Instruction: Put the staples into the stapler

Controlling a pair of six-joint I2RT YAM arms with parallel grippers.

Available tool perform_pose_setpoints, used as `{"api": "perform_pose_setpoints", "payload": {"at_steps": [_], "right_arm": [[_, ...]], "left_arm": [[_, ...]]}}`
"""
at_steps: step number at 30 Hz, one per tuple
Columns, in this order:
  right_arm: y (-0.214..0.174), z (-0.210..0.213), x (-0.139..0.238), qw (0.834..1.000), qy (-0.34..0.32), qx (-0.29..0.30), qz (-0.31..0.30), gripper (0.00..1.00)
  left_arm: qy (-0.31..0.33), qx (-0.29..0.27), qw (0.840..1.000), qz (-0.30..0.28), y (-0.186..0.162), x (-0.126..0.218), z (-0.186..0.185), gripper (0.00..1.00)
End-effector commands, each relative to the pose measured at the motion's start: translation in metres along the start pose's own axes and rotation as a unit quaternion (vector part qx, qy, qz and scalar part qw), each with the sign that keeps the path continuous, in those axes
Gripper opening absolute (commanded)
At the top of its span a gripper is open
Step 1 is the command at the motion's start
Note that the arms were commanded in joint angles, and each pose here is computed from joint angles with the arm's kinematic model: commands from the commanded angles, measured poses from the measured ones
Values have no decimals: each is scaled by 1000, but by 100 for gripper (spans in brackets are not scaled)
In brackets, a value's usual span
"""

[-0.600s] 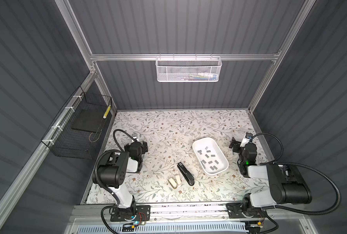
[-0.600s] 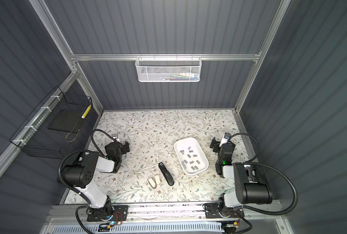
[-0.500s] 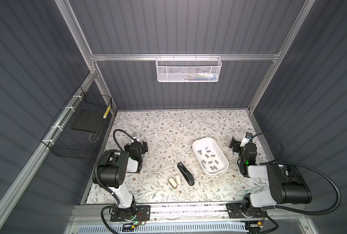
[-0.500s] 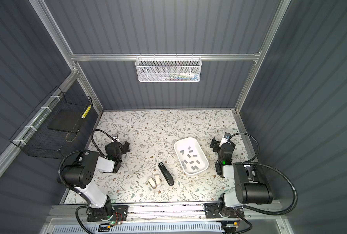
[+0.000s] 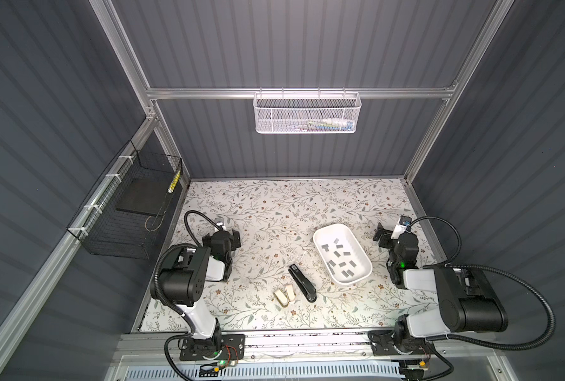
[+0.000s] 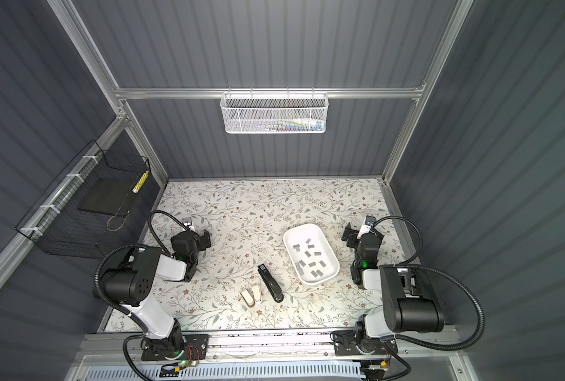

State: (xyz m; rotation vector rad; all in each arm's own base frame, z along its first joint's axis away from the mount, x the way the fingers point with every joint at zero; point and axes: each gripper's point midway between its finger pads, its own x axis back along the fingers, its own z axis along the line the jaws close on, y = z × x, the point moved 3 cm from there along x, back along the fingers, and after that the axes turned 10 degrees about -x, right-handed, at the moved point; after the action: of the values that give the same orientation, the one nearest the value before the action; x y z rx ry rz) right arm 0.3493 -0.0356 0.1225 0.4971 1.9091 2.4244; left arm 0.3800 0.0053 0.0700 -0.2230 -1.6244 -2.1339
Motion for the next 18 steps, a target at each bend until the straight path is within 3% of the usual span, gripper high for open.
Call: {"api": "perform_pose_setpoints", "payload": {"at_steps": [1, 18], "right_arm": [[6, 3, 0, 1000, 3, 5, -10, 99], [7, 3, 1, 1000, 3, 5, -14, 99]], "left_arm": [[0, 11, 1000, -14, 10, 0, 2, 100], [2, 11, 1000, -18, 10, 1, 3, 100]]}}
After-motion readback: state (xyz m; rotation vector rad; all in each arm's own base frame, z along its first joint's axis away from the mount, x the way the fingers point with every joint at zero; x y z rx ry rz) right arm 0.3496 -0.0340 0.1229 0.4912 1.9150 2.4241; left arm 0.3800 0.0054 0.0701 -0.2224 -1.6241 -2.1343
